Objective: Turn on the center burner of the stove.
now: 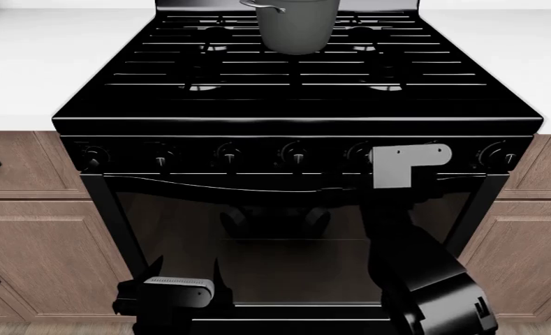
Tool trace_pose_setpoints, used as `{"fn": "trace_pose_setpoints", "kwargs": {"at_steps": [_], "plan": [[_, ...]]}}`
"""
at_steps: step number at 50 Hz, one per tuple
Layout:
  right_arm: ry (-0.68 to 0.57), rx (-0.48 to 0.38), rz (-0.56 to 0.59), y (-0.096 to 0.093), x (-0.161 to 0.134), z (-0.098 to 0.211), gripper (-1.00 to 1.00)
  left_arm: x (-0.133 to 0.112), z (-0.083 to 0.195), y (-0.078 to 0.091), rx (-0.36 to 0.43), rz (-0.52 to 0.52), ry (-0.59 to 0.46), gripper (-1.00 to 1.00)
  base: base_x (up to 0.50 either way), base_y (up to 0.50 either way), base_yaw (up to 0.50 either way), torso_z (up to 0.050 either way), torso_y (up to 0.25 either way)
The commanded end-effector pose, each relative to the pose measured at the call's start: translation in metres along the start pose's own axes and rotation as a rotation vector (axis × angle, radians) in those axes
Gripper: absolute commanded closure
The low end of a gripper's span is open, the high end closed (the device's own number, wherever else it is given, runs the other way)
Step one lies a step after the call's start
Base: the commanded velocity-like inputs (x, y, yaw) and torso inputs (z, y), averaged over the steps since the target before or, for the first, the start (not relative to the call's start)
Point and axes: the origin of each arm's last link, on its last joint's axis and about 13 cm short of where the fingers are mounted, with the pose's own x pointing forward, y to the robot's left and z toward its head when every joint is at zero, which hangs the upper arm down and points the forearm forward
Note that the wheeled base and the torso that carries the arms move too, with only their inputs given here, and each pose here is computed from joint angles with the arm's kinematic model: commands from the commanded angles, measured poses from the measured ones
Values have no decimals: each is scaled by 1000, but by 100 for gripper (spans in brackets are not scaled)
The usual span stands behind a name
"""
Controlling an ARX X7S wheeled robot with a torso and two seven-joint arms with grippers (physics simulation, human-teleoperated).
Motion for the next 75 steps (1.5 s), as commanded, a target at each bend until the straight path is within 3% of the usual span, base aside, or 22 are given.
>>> {"fn": "trace_pose_setpoints", "kwargs": {"at_steps": [1, 35, 36, 61, 68, 75], "plan": [[12, -7, 3, 2, 7, -2, -100, 0, 0, 0, -2, 1, 2, -100, 0, 0, 0, 0, 0], [53, -30, -13, 0, 11, -15, -100, 0, -1, 0, 0, 2, 7, -100, 0, 0, 0, 0, 0], [50, -30, -14, 0, 11, -15, 100, 0, -1, 0, 0, 2, 7, -100, 0, 0, 0, 0, 0], [19, -29, -16, -1, 9, -10, 100, 1, -1, 0, 0, 2, 8, -100, -1, 0, 0, 0, 0], [-88, -196, -51, -2, 10, -13, 100, 1, -1, 0, 0, 2, 8, -100, -2, 0, 0, 0, 2], [-136, -270, -74, -4, 14, -12, 100, 1, -1, 0, 0, 2, 8, -100, -2, 0, 0, 0, 2]]}}
